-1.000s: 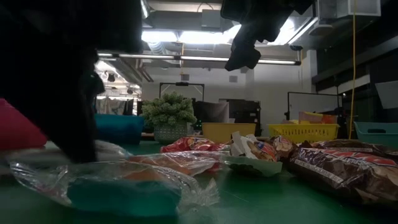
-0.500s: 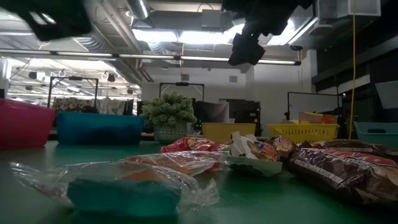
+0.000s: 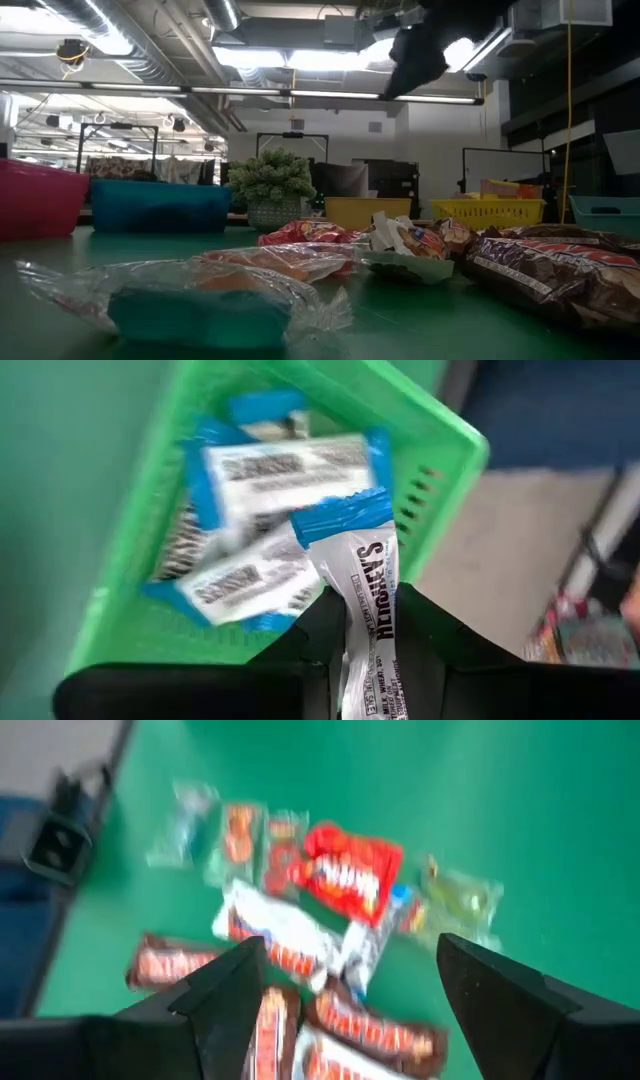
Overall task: Sort candy
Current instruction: Put the white-blue chocolate into the green bin, then put the brown chocolate into the red bin
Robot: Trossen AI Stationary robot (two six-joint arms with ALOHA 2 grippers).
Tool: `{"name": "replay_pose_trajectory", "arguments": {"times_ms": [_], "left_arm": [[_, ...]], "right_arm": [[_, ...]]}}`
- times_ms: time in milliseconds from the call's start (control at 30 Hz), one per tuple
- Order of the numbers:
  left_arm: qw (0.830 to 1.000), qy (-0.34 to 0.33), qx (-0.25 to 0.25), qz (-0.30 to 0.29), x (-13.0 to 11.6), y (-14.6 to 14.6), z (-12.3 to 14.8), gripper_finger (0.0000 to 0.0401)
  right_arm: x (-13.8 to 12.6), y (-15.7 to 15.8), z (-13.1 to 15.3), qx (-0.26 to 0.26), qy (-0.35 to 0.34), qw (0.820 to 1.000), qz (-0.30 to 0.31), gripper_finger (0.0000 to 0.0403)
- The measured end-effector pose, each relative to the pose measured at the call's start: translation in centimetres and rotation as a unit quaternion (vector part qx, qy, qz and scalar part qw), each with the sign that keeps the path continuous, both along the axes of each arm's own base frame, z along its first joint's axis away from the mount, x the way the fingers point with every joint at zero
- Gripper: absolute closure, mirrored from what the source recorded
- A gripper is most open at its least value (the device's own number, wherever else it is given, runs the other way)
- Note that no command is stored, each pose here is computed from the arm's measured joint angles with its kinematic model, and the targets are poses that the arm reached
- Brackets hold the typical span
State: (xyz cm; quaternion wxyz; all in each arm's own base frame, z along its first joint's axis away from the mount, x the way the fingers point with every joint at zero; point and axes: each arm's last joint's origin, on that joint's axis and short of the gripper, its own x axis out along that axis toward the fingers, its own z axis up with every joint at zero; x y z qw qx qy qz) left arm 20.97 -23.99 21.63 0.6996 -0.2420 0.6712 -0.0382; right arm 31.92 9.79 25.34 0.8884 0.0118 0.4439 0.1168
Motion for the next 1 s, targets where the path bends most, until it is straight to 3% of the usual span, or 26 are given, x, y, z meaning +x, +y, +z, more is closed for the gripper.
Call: {"name": "replay_pose_trajectory", "arguments": {"times_ms": [200, 367, 633, 1000], "left_arm": [[0.997, 0.024, 0.010, 0.075, -0.3, 0.0, -0.1, 0.0335], [0.994, 0.034, 0.007, 0.101, -0.3, 0.0, -0.1, 0.0296], [0.993, 0.034, 0.006, 0.117, -0.2, 0.0, -0.1, 0.0244], [0.991, 0.000, 0.023, 0.133, 0.2, 0.2, 0.0, 0.0239]], "right_arm": [[-1.6, 0.5, -0.9, -0.072, 0.067, 0.995, -0.023, 0.0109], [-1.9, 0.3, -1.1, -0.127, 0.071, 0.989, -0.020, 0.0109], [-1.4, 0.4, -2.0, -0.206, 0.064, 0.972, 0.092, 0.0109], [0.6, 1.2, -7.3, -0.268, 0.115, 0.929, 0.227, 0.0109]]}}
